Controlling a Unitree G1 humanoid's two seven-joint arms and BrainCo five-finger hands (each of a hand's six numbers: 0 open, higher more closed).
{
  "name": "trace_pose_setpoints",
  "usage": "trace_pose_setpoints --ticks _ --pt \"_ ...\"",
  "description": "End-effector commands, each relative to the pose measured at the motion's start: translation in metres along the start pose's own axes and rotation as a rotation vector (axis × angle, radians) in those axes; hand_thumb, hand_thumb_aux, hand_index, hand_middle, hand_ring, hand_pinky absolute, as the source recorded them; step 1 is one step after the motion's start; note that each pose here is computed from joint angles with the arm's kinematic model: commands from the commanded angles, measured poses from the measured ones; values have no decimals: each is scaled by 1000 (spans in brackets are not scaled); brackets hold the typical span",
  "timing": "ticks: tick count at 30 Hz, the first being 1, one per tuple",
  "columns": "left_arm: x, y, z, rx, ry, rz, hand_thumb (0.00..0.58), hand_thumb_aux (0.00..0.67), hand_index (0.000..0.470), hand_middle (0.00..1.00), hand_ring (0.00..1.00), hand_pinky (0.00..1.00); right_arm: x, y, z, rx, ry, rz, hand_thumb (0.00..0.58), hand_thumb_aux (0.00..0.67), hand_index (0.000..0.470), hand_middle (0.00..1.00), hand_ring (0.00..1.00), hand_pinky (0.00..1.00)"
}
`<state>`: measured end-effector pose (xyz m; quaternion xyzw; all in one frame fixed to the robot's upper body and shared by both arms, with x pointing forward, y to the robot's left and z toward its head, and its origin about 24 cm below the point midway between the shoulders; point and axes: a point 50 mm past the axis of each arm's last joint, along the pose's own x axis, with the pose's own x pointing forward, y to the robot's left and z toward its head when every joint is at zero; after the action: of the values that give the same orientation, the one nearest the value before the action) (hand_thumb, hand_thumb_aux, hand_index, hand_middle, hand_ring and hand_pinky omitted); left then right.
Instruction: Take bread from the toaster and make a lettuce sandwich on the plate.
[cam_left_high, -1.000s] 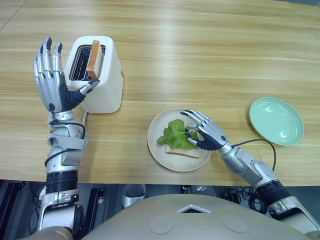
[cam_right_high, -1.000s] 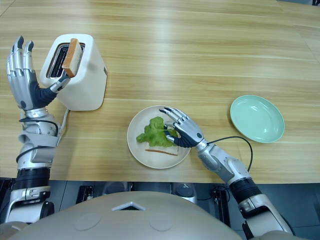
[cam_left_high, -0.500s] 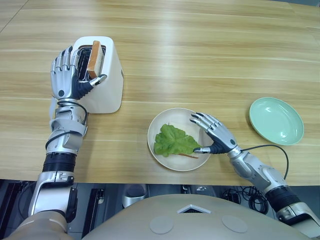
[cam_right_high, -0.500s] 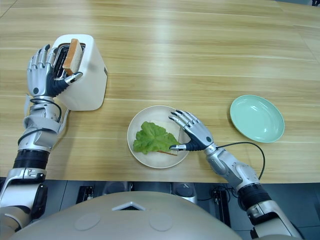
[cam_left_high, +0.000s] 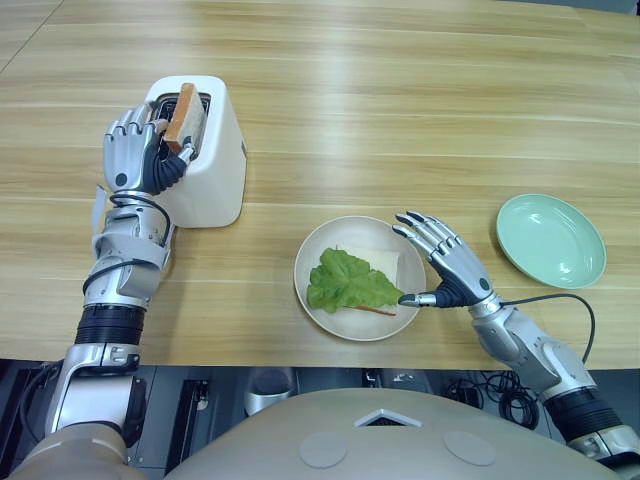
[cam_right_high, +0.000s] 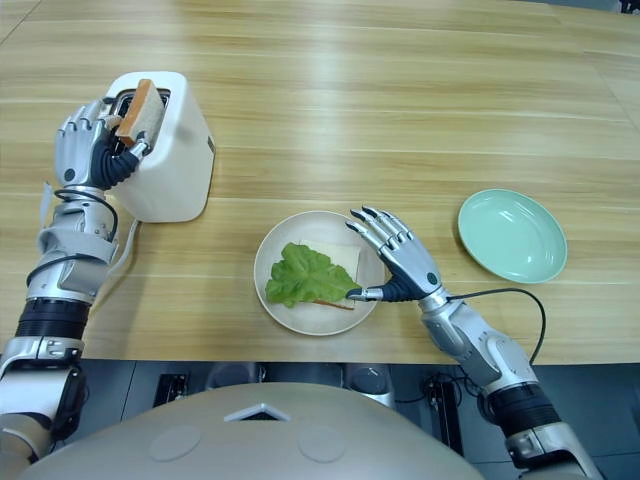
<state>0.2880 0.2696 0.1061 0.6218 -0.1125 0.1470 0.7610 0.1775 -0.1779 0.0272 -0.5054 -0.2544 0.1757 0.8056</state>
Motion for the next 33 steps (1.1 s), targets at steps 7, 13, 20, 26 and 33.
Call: trace_pose_setpoints --ticks 7,13,20,26,33 --pt "1 23 -6 -178 23 267 580 670 460 1000 1000 1000 7 -12 4 8 -13 -128 0 0 0 0 0 0" --pt "-6 62 32 -351 -282 569 580 670 460 1000 1000 1000 5 -16 -7 -46 40 -165 0 0 0 0 0 0" --pt "-28 43 99 -807 -655 122 580 670 460 1000 1000 1000 4 -24 -8 -73 24 -182 0 0 0 0 0 0" --pt "-53 -2 112 -961 -708 -383 580 670 460 1000 1000 1000 5 -41 8 -25 -45 -213 0 0 0 0 0 0" --pt "-77 -38 118 -1049 -729 -723 580 670 460 1000 1000 1000 8 -45 26 64 -111 -154 0 0 0 0 0 0"
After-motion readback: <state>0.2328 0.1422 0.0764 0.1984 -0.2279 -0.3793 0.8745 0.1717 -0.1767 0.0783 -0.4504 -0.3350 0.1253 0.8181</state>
